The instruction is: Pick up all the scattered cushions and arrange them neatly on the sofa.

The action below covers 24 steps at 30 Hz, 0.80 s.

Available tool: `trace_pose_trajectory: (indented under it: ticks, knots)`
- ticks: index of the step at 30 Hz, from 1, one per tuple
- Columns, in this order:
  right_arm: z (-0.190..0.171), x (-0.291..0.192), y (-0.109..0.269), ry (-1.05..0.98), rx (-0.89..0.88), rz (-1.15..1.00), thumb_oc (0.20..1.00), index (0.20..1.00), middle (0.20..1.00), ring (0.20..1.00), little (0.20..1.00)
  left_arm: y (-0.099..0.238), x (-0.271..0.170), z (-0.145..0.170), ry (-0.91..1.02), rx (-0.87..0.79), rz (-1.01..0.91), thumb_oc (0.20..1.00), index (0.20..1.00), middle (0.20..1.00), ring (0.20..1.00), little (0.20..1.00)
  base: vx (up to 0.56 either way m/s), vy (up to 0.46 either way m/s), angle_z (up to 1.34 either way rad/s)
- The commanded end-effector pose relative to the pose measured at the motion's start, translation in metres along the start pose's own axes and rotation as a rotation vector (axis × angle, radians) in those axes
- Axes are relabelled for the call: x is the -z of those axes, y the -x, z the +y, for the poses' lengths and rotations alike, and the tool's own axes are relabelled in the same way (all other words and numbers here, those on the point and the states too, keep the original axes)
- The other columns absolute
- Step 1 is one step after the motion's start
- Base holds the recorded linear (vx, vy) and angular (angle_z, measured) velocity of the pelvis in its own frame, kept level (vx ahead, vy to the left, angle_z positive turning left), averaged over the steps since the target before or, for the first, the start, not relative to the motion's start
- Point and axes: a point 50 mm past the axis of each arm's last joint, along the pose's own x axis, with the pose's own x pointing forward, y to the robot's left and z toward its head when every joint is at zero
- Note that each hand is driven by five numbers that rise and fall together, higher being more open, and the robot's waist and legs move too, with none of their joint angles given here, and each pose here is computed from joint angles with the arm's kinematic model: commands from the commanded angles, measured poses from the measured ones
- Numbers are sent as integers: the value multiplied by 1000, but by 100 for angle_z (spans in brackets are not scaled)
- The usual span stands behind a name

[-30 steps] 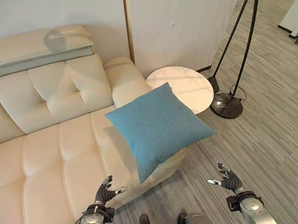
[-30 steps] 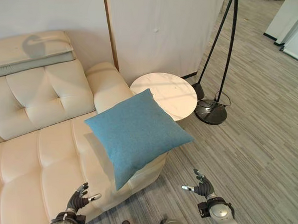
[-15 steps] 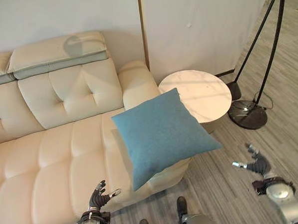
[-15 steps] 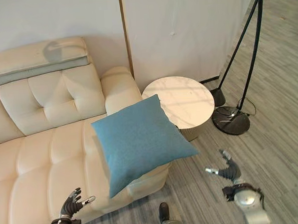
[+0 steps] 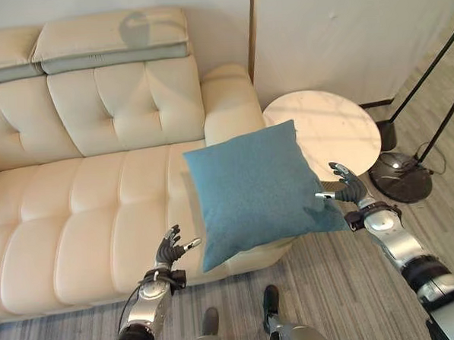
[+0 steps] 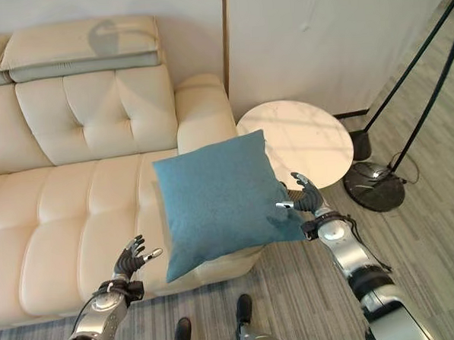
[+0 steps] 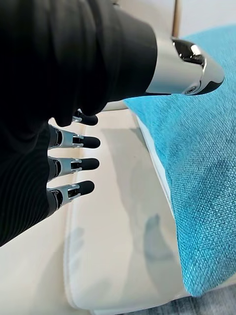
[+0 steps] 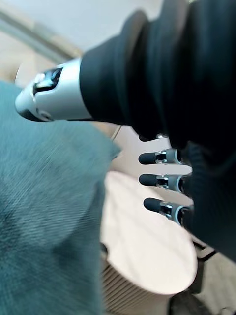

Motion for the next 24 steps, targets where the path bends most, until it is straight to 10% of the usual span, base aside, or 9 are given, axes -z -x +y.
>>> trace_pose_trajectory:
  ticks: [1,7,10,12,24]
  knots:
    - [-13,-42,-22,-19,68,-61,1000,1000,1000,1000,1000,-27,-68,-11,67,-15,-203,1000,1000,1000,1000,1000,-135,-28,8]
    - [18,-101,-42,-21,-1,-127,1000,1000,1000,1000,1000,-47,-143,-67,78,64,-330,1000,1000,1000,1000,1000,-59,-40,-1]
    - [63,-137,-34,-49,-144,-269,200,200,200,200,200,-36,-178,-113,97,184,-439,1000,1000,1000,1000,1000,0,-11,-1]
    - [74,-138,-29,-65,-183,-294,200,200,200,200,200,-33,-181,-119,100,205,-454,253,253,253,253,253,19,0,0]
    - [94,-127,55,-333,-340,-635,200,200,200,200,200,17,-160,-102,275,315,-617,200,200,200,200,200,66,48,-3]
